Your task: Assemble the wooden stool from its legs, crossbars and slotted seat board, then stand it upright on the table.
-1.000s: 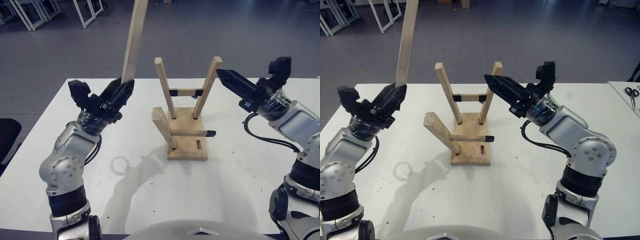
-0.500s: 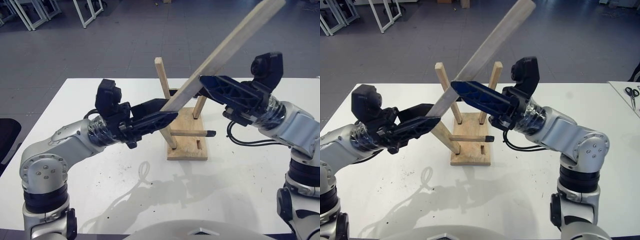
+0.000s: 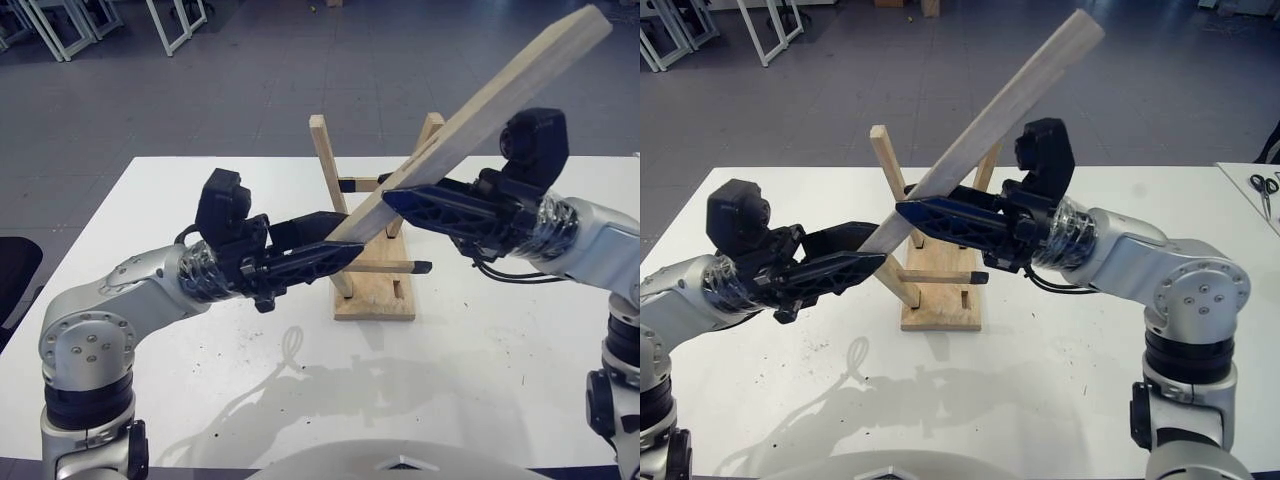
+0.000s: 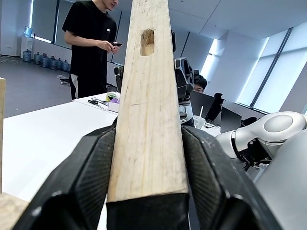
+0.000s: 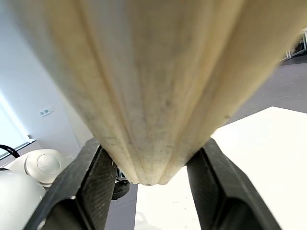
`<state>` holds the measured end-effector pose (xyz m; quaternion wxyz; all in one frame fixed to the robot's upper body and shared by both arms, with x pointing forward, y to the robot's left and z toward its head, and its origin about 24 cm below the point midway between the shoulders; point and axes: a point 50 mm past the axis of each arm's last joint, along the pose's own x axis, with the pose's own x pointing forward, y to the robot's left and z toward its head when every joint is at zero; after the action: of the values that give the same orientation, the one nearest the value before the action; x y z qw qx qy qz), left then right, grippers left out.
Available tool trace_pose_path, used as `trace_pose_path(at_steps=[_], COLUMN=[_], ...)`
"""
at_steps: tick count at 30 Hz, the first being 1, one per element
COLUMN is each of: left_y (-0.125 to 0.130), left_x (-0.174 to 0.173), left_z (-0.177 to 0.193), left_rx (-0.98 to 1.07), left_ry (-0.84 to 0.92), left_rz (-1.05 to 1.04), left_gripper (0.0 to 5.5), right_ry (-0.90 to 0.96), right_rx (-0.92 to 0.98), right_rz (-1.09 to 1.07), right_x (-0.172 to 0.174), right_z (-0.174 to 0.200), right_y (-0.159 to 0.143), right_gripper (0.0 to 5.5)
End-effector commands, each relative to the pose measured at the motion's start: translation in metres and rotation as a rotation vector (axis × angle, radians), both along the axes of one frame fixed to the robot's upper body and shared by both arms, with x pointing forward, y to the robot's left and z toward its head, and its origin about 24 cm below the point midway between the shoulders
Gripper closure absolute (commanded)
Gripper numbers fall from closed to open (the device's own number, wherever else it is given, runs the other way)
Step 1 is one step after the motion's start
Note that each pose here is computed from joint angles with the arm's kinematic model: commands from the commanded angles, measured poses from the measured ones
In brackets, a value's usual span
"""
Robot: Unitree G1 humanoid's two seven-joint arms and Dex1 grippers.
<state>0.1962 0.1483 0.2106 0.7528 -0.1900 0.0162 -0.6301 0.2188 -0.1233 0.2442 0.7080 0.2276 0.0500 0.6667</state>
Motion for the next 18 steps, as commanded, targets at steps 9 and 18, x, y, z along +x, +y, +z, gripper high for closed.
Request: trace_pose_path(at_steps=[9,18], left_y=[0.020,-0.029], left_x=[0.026,0.057], left_z=[0.042,0.039], left_rx=[-0.207,-0.130], left_ry=[-0.159,-0.148], left_rz=[0.283,0.282], left_gripper=[2.26,2.26], right_ry=[-0.032,0.023], right_rx=[-0.007,-0.151], right_rz=[-0.167,-0.463], right_x=[0.017,0.037], right_z=[0.011,-0.031], right_y=[-0.035,-0.090], right_gripper=[3.47,3.47])
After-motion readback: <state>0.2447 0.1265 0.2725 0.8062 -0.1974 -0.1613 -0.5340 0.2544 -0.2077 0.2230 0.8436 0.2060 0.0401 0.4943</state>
